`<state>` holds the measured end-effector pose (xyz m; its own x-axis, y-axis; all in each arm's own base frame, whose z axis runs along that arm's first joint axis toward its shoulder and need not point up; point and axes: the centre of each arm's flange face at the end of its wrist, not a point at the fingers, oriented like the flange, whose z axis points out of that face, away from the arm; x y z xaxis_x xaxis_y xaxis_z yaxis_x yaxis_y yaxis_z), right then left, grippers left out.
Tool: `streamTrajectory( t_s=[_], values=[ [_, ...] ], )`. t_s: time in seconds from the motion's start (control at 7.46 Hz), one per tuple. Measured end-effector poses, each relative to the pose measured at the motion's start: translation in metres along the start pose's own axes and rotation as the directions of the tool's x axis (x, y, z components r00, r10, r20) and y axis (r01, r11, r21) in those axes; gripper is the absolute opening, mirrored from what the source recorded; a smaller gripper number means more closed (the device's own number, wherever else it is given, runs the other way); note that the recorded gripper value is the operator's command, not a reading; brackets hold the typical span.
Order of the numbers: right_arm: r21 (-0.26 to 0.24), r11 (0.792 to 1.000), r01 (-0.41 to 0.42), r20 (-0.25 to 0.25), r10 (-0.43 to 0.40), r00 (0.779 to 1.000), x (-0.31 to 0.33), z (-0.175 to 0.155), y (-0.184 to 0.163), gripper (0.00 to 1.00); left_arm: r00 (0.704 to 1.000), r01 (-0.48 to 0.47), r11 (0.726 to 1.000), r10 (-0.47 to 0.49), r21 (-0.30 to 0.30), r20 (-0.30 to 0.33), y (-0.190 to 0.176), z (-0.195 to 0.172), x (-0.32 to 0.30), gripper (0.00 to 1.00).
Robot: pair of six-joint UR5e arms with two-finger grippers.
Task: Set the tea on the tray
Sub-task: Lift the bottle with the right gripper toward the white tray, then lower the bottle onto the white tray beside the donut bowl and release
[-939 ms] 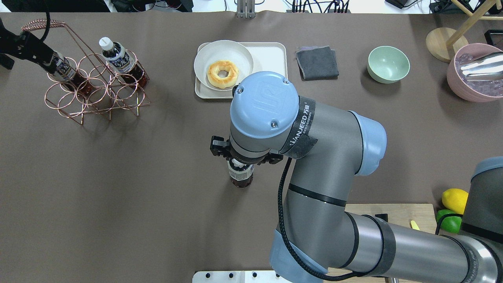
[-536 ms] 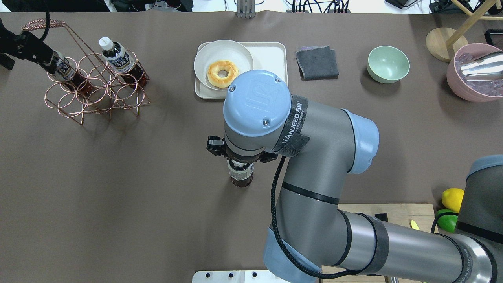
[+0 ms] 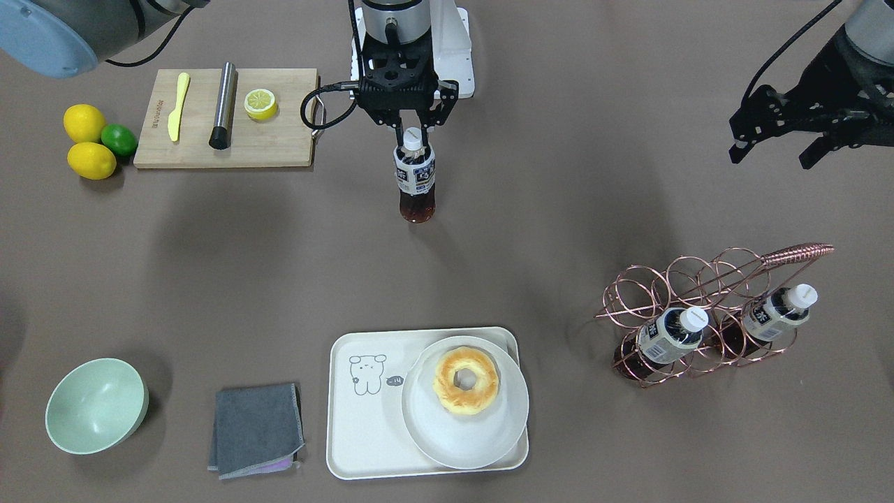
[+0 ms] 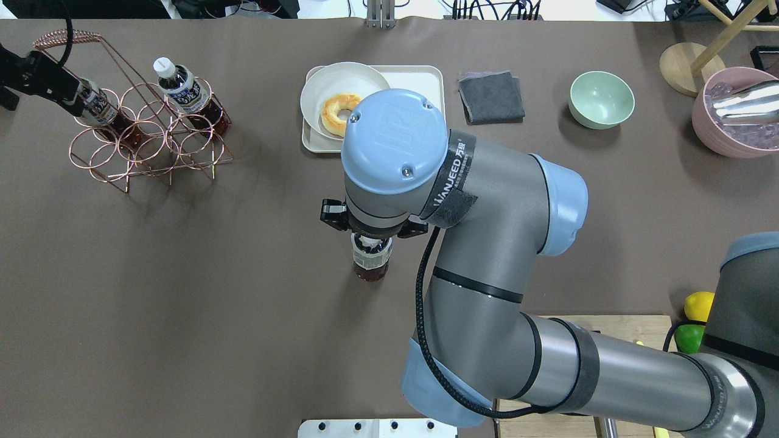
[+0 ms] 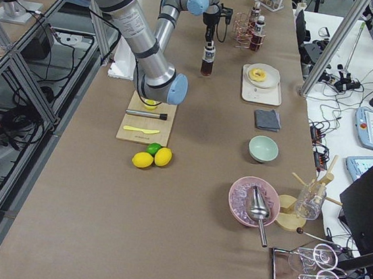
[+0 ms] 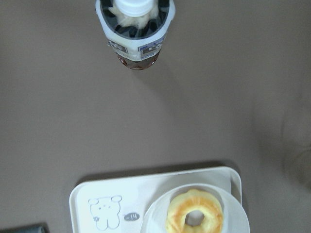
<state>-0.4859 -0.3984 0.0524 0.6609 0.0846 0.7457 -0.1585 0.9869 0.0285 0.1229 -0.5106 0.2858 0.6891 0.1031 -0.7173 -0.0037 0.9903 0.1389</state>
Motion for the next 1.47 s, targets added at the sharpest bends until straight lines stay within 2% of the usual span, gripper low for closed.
streamTrajectory(
  t_s=[0.27, 0.4, 0.67, 0.8, 1.07, 1.47],
  values=[
    [0.014, 0.999, 0.043, -0.052, -0.042, 0.998, 0.025, -0.019, -0.080, 0.00, 1.000, 0.014, 1.000, -0.014, 0.018, 0.006, 0.030, -0.013, -0.024, 0.97],
    [0.021, 0.999, 0.042, -0.070, -0.041, 0.997, 0.030, -0.016, -0.134, 0.00, 1.000, 0.019, 0.999, -0.020, 0.026, 0.008, 0.047, -0.020, -0.035, 0.97],
    [0.048, 0.999, 0.025, -0.068, -0.022, 0.997, 0.031, 0.010, -0.244, 0.00, 0.999, 0.030, 0.999, -0.031, 0.036, 0.011, 0.080, -0.031, -0.050, 0.97],
    [0.048, 0.998, 0.030, -0.075, -0.027, 0.997, 0.039, 0.020, -0.284, 0.00, 0.999, 0.031, 0.999, -0.032, 0.038, 0.011, 0.091, -0.035, -0.052, 0.97],
    [0.033, 0.998, 0.044, -0.104, -0.040, 0.994, 0.056, 0.035, -0.325, 0.00, 0.999, 0.031, 0.999, -0.032, 0.041, 0.010, 0.098, -0.038, -0.053, 0.97],
    [0.026, 0.999, 0.046, -0.099, -0.043, 0.994, 0.047, 0.040, -0.335, 0.00, 1.000, 0.029, 0.999, -0.030, 0.045, 0.009, 0.100, -0.040, -0.052, 0.97]
  ],
)
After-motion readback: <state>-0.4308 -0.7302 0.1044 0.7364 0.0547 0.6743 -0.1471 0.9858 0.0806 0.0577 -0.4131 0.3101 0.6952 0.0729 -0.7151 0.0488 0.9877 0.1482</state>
